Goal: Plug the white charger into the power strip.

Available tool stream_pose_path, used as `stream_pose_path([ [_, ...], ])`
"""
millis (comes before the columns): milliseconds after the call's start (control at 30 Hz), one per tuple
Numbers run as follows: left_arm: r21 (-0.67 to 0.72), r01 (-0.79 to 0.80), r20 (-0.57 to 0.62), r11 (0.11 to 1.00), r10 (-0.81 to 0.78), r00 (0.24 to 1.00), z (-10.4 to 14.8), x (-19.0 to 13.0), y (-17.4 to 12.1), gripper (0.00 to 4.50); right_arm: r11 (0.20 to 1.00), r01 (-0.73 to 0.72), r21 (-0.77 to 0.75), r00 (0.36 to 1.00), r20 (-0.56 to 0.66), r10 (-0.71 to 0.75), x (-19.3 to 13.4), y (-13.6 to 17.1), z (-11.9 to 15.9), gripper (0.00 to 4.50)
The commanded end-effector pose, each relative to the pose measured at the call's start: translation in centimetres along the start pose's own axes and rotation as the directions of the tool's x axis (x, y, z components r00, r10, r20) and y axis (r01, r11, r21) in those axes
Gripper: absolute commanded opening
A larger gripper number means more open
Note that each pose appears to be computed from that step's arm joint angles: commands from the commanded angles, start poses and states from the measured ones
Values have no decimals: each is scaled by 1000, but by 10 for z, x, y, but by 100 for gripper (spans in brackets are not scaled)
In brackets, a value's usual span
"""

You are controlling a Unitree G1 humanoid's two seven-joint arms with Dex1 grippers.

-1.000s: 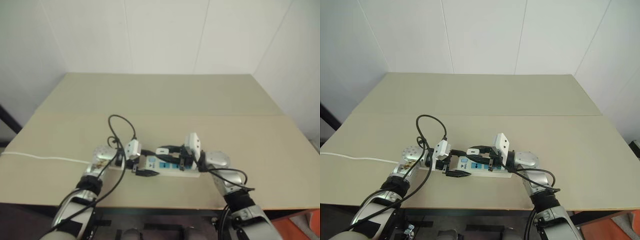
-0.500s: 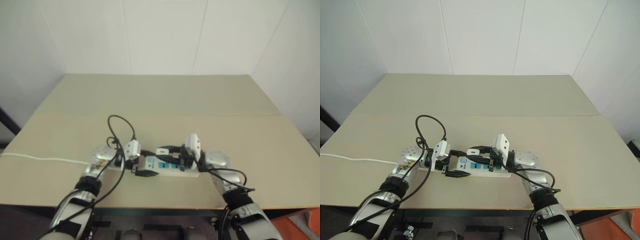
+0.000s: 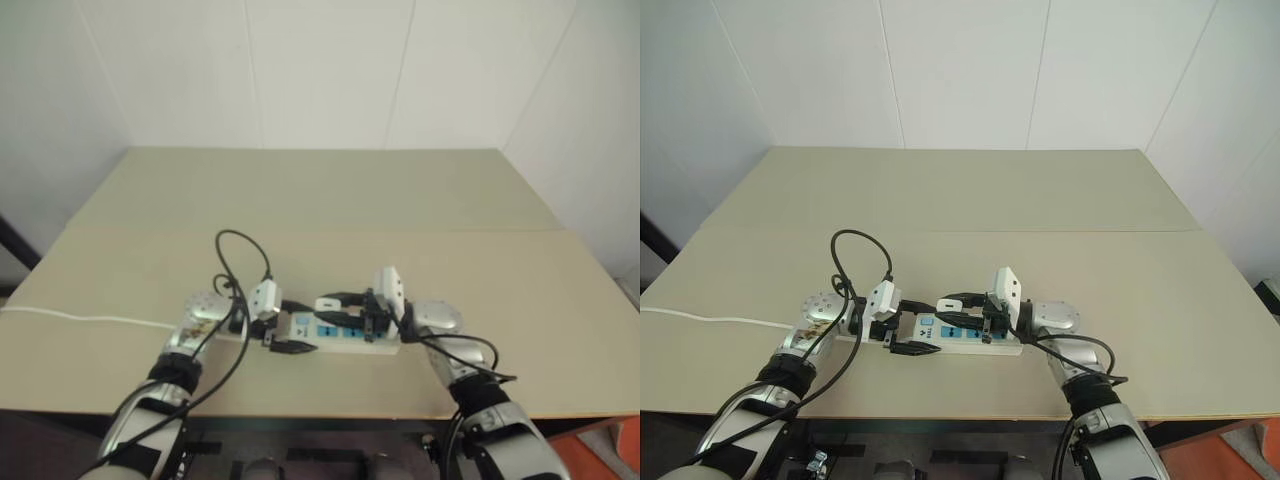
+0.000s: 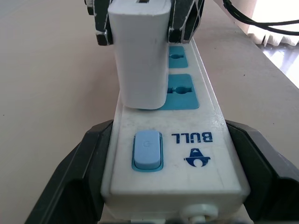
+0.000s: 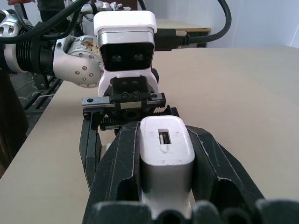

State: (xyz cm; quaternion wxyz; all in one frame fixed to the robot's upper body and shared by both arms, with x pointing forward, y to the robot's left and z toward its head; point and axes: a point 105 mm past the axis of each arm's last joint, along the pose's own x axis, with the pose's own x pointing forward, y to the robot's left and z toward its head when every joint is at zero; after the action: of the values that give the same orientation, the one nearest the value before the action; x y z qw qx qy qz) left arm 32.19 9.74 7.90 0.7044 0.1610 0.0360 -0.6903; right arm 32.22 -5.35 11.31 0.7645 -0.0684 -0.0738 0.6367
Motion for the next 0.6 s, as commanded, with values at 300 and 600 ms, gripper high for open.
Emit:
stream_pose_path([
  [300, -47, 22, -89, 999, -26, 996, -20, -12, -11, 329, 998, 33, 48, 979, -205, -22, -26, -4, -37, 116],
  [600, -44, 21, -85, 999, -25, 996, -19, -9, -11, 329, 997, -41, 58, 967, -248, 54, -2, -1, -38, 116],
])
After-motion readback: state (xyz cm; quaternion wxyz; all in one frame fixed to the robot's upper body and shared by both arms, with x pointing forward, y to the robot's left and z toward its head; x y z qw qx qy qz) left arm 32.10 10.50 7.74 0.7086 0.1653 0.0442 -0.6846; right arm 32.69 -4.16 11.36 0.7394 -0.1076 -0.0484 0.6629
